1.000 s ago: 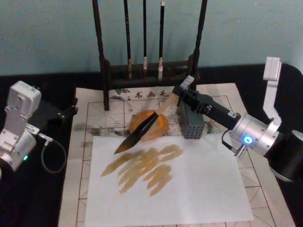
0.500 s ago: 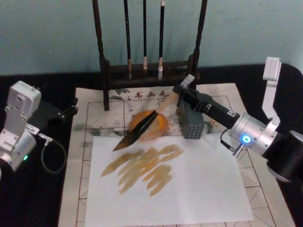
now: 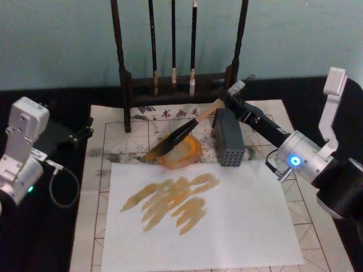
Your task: Pick up the brush from the inkstone, write on the paper, then place the brush back to its original position.
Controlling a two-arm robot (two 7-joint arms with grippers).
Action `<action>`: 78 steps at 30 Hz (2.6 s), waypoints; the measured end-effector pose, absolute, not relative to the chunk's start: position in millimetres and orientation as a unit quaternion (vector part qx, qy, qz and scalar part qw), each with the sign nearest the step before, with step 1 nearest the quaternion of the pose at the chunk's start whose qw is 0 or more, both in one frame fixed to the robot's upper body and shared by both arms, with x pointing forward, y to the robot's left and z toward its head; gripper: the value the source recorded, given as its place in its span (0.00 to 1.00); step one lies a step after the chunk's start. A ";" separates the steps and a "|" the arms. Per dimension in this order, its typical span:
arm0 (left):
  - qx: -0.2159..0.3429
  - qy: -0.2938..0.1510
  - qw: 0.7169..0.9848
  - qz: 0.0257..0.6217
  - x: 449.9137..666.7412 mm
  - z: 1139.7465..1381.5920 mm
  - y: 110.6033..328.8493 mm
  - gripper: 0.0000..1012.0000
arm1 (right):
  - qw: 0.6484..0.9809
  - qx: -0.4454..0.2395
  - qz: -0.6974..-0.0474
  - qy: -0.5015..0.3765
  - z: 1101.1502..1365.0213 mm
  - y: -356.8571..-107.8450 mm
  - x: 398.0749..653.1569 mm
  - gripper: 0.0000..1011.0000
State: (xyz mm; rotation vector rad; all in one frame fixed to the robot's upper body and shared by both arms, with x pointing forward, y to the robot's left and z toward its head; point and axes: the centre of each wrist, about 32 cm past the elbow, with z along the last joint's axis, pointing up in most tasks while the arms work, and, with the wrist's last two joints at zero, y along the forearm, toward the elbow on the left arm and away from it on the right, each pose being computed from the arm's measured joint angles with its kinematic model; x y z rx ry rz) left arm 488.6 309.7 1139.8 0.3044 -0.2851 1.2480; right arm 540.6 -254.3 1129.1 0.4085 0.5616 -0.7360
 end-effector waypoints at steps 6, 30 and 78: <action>0.141 -0.132 0.791 0.580 488.6 1139.8 309.7 0.99 | 0.868 0.196 -0.369 0.268 1127.7 -255.5 538.6 0.17; 0.141 -0.132 0.791 0.580 488.6 1139.8 309.6 0.99 | 0.846 0.188 -0.432 0.251 1126.7 -260.6 531.9 0.17; 0.141 -0.132 0.791 0.580 488.6 1139.8 309.7 0.99 | 0.806 0.198 -0.449 0.331 1109.5 -275.3 529.4 0.17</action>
